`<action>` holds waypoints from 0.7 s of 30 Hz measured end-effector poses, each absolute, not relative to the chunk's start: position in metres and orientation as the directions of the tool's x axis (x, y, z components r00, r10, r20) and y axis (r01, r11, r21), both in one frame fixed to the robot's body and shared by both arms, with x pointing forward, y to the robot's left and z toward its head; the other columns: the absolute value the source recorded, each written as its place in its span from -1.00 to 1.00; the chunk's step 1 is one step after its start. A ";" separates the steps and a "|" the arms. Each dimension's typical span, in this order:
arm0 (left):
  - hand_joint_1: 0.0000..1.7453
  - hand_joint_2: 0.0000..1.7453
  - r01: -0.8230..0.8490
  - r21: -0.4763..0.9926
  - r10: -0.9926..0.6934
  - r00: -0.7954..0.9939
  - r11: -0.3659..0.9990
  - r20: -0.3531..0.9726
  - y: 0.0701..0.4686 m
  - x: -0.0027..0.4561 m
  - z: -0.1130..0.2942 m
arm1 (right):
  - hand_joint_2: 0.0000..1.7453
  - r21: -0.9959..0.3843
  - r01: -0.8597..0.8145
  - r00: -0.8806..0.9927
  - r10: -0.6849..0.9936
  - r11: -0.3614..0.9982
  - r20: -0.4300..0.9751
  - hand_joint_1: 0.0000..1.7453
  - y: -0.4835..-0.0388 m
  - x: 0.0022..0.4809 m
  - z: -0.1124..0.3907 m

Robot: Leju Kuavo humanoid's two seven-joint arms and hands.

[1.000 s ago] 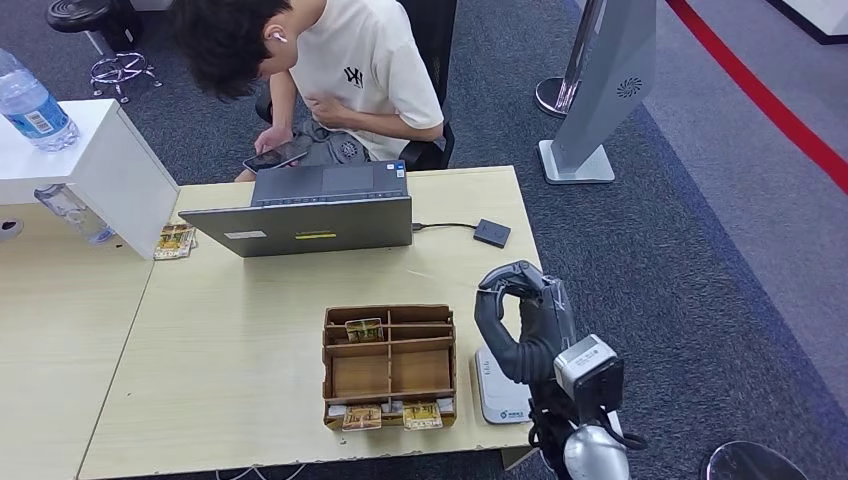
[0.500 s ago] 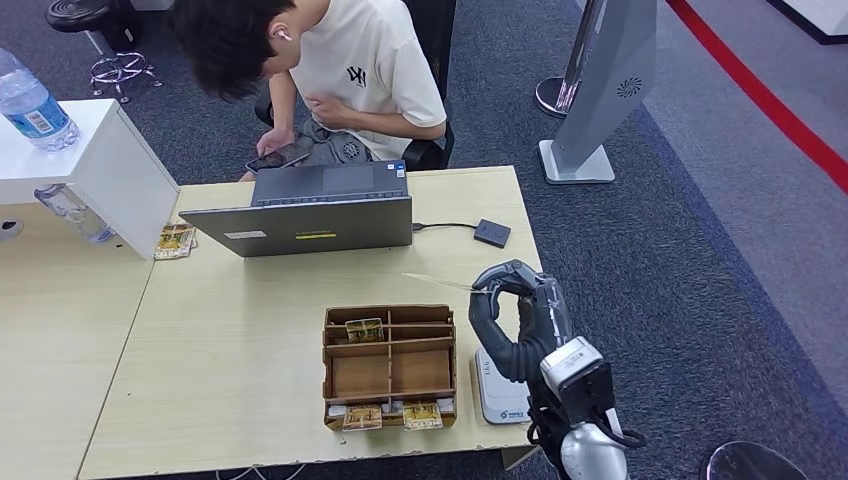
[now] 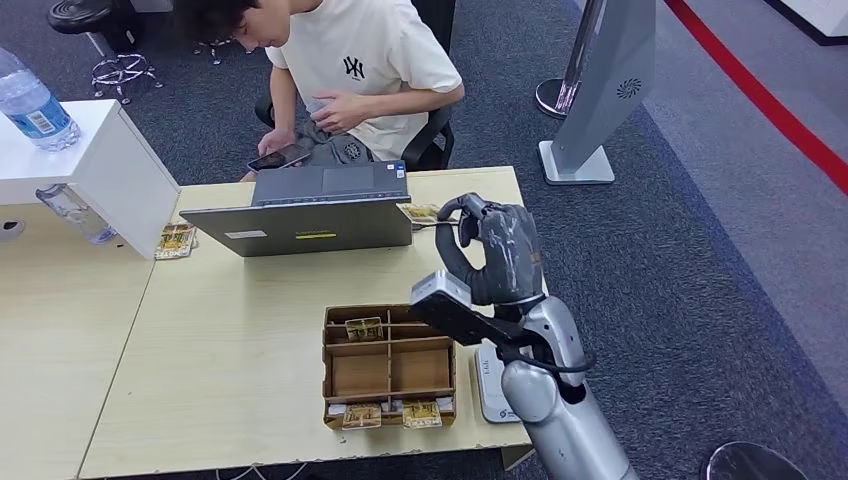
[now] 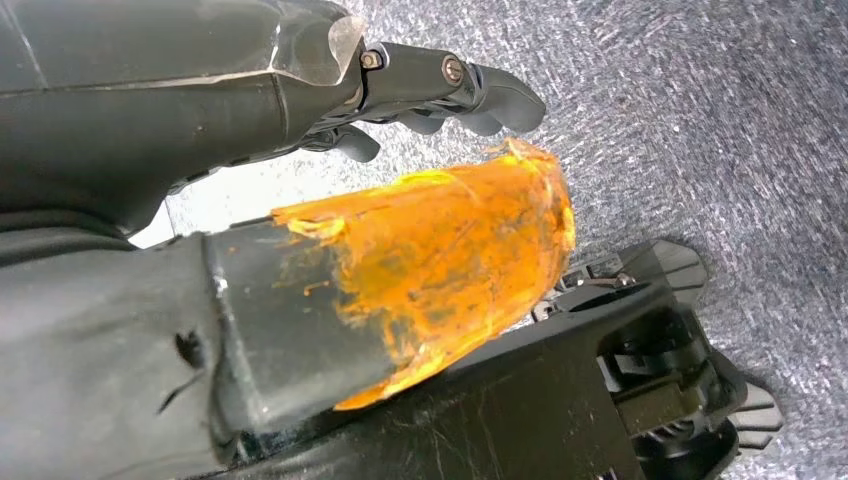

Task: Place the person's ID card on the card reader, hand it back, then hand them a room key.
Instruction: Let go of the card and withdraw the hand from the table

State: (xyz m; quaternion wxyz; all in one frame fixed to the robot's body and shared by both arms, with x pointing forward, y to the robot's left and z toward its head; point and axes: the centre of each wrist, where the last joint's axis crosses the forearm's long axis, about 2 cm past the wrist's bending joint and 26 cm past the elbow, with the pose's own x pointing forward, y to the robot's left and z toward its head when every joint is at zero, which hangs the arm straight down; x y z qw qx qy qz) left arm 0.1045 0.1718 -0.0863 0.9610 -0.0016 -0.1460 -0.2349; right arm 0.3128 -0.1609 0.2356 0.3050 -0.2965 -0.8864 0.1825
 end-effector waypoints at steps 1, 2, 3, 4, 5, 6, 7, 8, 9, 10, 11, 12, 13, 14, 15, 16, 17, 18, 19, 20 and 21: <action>-1.00 -1.00 0.462 0.065 -0.460 0.843 0.885 0.279 0.171 0.107 -0.086 | 1.00 -0.522 0.438 -0.629 0.665 0.732 0.403 1.00 -0.157 0.320 0.241; -1.00 -1.00 0.472 0.063 -0.470 0.838 0.879 0.278 0.170 0.109 -0.085 | 1.00 -0.540 0.460 -0.618 0.691 0.705 0.375 1.00 -0.153 0.328 0.245; -1.00 -1.00 0.481 0.063 -0.479 0.833 0.874 0.277 0.169 0.111 -0.084 | 1.00 -0.554 0.482 -0.607 0.715 0.679 0.347 1.00 -0.149 0.335 0.249; -1.00 -1.00 0.490 0.062 -0.487 0.828 0.869 0.278 0.168 0.113 -0.083 | 1.00 -0.567 0.502 -0.595 0.737 0.653 0.320 1.00 -0.146 0.342 0.253; -1.00 -1.00 0.498 0.062 -0.494 0.824 0.865 0.278 0.167 0.115 -0.083 | 1.00 -0.580 0.519 -0.583 0.756 0.628 0.297 1.00 -0.143 0.348 0.255; -1.00 -1.00 0.504 0.064 -0.501 0.820 0.861 0.277 0.166 0.117 -0.082 | 1.00 -0.591 0.531 -0.572 0.771 0.607 0.280 1.00 -0.139 0.354 0.256; -1.00 -1.00 0.509 0.067 -0.506 0.818 0.858 0.274 0.164 0.119 -0.081 | 1.00 -0.601 0.537 -0.562 0.783 0.592 0.269 1.00 -0.136 0.360 0.256; -1.00 -1.00 0.513 0.071 -0.511 0.816 0.856 0.270 0.162 0.121 -0.080 | 1.00 -0.611 0.539 -0.553 0.791 0.580 0.263 1.00 -0.133 0.365 0.256; -1.00 -1.00 0.516 0.074 -0.516 0.814 0.853 0.268 0.159 0.123 -0.078 | 1.00 -0.619 0.538 -0.547 0.796 0.572 0.260 1.00 -0.131 0.369 0.254; -1.00 -1.00 0.519 0.077 -0.520 0.812 0.851 0.266 0.157 0.125 -0.077 | 1.00 -0.626 0.536 -0.543 0.799 0.566 0.259 1.00 -0.129 0.372 0.253; -1.00 -1.00 0.523 0.079 -0.524 0.809 0.849 0.266 0.155 0.126 -0.077 | 1.00 -0.634 0.533 -0.538 0.802 0.561 0.258 1.00 -0.127 0.375 0.251; -1.00 -1.00 0.527 0.080 -0.528 0.807 0.846 0.266 0.154 0.127 -0.076 | 1.00 -0.640 0.530 -0.534 0.805 0.557 0.258 1.00 -0.125 0.377 0.250; -1.00 -1.00 0.531 0.082 -0.532 0.804 0.843 0.266 0.154 0.127 -0.076 | 1.00 -0.646 0.527 -0.530 0.808 0.552 0.258 1.00 -0.124 0.378 0.248; -1.00 -1.00 0.535 0.083 -0.536 0.801 0.841 0.267 0.153 0.127 -0.076 | 1.00 -0.652 0.525 -0.526 0.811 0.548 0.258 1.00 -0.123 0.379 0.246; -1.00 -1.00 0.538 0.084 -0.539 0.798 0.839 0.268 0.153 0.128 -0.075 | 1.00 -0.658 0.523 -0.521 0.814 0.542 0.257 1.00 -0.122 0.380 0.245; -1.00 -1.00 0.541 0.085 -0.542 0.796 0.837 0.269 0.153 0.128 -0.075 | 1.00 -0.664 0.522 -0.517 0.818 0.535 0.252 1.00 -0.121 0.381 0.243; -1.00 -1.00 0.544 0.086 -0.545 0.794 0.835 0.270 0.153 0.128 -0.075 | 1.00 -0.670 0.523 -0.513 0.822 0.527 0.247 1.00 -0.120 0.382 0.242; -1.00 -1.00 0.545 0.086 -0.546 0.793 0.834 0.270 0.153 0.129 -0.075 | 1.00 -0.675 0.525 -0.509 0.827 0.519 0.240 1.00 -0.120 0.382 0.240; -1.00 -1.00 0.546 0.086 -0.547 0.792 0.834 0.270 0.153 0.129 -0.075 | 1.00 -0.680 0.527 -0.504 0.832 0.510 0.233 1.00 -0.120 0.383 0.239; -1.00 -1.00 0.547 0.086 -0.548 0.792 0.833 0.271 0.153 0.129 -0.075 | 1.00 -0.686 0.529 -0.499 0.837 0.500 0.226 1.00 -0.120 0.383 0.237; -1.00 -1.00 0.548 0.086 -0.549 0.791 0.832 0.271 0.153 0.129 -0.075 | 1.00 -0.690 0.531 -0.494 0.841 0.492 0.219 1.00 -0.119 0.384 0.236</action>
